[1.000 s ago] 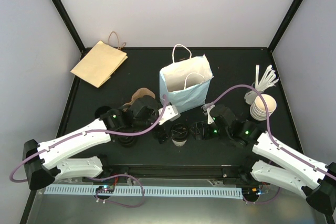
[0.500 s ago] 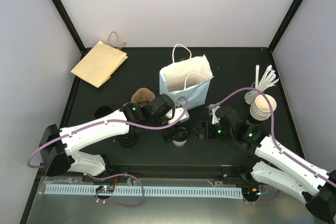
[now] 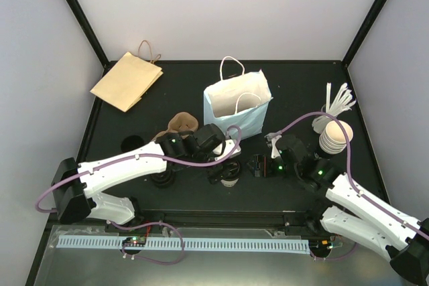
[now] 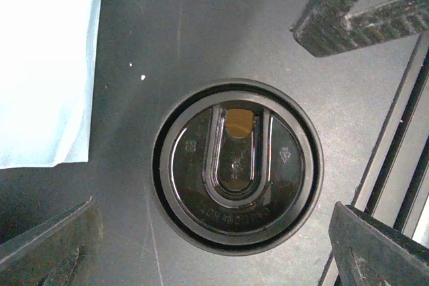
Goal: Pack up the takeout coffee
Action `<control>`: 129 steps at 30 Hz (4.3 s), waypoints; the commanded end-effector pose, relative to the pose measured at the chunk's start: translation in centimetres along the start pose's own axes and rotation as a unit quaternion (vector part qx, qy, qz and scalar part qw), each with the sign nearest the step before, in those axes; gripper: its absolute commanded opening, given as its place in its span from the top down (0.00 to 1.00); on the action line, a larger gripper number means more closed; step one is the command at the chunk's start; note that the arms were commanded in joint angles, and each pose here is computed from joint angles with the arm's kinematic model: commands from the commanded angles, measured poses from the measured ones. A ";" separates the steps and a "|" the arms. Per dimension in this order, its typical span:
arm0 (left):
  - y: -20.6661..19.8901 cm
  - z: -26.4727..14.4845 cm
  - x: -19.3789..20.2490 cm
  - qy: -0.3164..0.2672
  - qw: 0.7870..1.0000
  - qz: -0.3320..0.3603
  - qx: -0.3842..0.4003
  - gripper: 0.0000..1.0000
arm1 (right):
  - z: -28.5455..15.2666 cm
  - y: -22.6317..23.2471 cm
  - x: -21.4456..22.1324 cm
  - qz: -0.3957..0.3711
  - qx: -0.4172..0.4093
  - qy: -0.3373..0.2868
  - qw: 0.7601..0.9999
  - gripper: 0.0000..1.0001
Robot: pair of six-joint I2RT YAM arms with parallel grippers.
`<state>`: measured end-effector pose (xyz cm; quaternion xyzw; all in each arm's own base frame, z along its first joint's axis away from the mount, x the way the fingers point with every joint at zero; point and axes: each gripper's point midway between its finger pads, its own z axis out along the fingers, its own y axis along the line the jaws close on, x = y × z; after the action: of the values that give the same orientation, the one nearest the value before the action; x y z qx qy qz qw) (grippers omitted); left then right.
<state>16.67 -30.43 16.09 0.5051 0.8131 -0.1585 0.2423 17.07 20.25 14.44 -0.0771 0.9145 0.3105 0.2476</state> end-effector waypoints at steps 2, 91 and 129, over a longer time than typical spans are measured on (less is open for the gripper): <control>-0.1 -0.7 -1.1 0.003 1.000 0.016 -0.010 0.06 | -0.2 0.2 -0.5 0.001 -0.006 -0.011 1.000 0.16; -1.7 3.7 0.4 0.150 0.988 0.044 0.014 0.26 | -0.8 -0.5 -0.2 0.002 0.001 -0.020 1.000 0.16; -2.4 5.2 5.9 0.205 0.977 -0.060 0.016 0.35 | 2.8 2.1 2.5 0.057 -0.135 0.036 0.989 0.21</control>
<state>15.90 -32.25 12.35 0.4840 0.8571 -0.1047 0.1418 14.75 22.37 10.63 -0.0715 0.9004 0.3927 0.1728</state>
